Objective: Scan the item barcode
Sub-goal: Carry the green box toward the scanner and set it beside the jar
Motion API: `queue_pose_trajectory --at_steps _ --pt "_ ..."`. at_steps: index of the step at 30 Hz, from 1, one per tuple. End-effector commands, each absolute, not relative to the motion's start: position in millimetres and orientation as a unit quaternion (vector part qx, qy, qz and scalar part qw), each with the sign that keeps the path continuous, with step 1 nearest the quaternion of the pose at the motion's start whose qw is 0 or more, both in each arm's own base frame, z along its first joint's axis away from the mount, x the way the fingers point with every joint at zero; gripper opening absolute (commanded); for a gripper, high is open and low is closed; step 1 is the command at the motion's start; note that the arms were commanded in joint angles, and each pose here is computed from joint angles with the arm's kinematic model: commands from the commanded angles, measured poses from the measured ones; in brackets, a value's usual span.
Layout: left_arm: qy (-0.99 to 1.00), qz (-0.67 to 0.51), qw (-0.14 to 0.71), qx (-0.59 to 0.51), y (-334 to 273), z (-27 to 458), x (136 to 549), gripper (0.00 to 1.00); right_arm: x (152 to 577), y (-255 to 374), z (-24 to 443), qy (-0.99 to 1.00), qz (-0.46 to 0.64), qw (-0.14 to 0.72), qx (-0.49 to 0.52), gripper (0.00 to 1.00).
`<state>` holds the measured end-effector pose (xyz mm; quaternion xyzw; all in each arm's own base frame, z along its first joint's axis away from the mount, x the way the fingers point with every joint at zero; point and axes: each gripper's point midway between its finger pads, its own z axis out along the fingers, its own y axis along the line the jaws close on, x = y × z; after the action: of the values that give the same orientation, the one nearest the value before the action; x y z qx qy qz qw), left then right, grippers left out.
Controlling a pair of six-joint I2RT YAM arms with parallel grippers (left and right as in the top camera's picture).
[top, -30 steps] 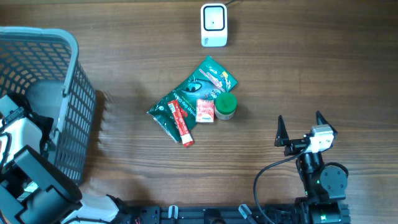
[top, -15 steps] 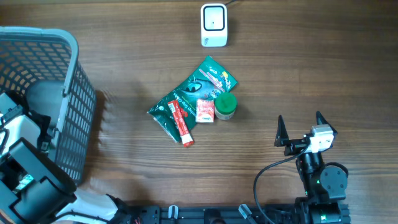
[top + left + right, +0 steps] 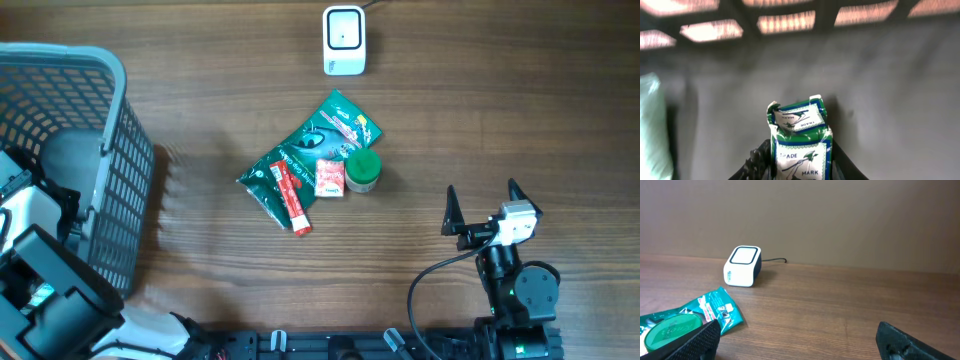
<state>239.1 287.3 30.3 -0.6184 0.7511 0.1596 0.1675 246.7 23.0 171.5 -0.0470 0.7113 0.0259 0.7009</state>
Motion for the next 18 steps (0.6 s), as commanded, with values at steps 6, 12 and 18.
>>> queue_pose_trajectory --at_steps 6,12,18 --pt "0.717 0.137 0.319 -0.605 296 165 261 0.18 247 22 172 0.711 0.026 0.702 -0.04 1.0" --pt "0.683 0.0 0.467 -0.561 251 270 283 0.22 247 22 172 0.711 0.026 0.702 -0.04 1.0" --pt "0.662 -0.211 0.586 -0.418 146 379 303 0.24 247 22 172 0.711 0.026 0.702 -0.04 1.0"
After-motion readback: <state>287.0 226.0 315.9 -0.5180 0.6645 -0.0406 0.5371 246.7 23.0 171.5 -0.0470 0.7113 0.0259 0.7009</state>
